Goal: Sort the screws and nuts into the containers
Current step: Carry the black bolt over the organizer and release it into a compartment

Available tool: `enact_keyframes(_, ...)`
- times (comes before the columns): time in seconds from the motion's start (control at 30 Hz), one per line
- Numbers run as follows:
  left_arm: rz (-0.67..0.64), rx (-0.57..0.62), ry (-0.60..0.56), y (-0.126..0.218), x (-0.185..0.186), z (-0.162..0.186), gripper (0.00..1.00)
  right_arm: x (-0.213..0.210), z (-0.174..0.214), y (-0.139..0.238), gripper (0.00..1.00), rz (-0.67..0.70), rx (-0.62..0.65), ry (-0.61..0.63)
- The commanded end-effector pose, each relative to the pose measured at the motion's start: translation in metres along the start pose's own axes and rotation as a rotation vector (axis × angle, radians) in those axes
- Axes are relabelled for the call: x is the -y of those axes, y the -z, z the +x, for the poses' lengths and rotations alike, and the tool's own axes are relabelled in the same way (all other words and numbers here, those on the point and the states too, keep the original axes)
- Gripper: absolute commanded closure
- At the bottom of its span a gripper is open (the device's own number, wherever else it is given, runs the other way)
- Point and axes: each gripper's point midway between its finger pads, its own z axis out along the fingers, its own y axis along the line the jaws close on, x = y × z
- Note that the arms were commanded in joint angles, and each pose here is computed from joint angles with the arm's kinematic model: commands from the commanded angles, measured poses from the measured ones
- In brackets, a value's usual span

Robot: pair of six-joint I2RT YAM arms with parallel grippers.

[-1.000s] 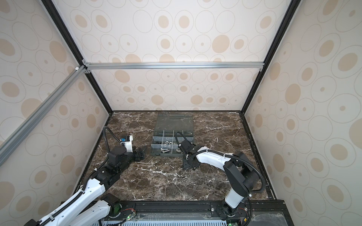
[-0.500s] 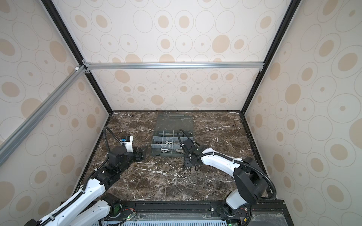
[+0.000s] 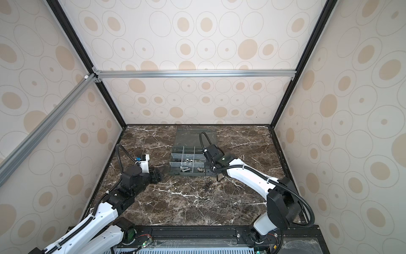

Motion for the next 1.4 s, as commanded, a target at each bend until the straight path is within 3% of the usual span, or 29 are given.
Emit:
enact_keyframes(0.0,0.009,0.005,0.017,0.003,0.002,-0.004,0.25,-0.005,-0.020,-0.004,0.88,-0.006,0.009,0.058)
enact_keyframes(0.3,0.005,0.012,0.017,0.008,0.001,-0.006,0.26,-0.025,-0.060,-0.035,0.89,-0.044,0.005,0.088)
enact_keyframes(0.8,0.054,0.001,0.052,0.009,0.008,-0.002,0.28,-0.035,-0.074,-0.092,0.88,-0.051,-0.059,0.073)
enact_keyframes(1.17,0.089,-0.016,0.067,0.005,0.015,0.001,0.31,-0.033,-0.077,-0.088,0.61,-0.043,-0.051,0.079)
enact_keyframes(1.37,0.107,-0.014,0.072,0.004,0.020,0.001,0.32,-0.031,-0.076,-0.078,0.57,-0.045,-0.034,0.070)
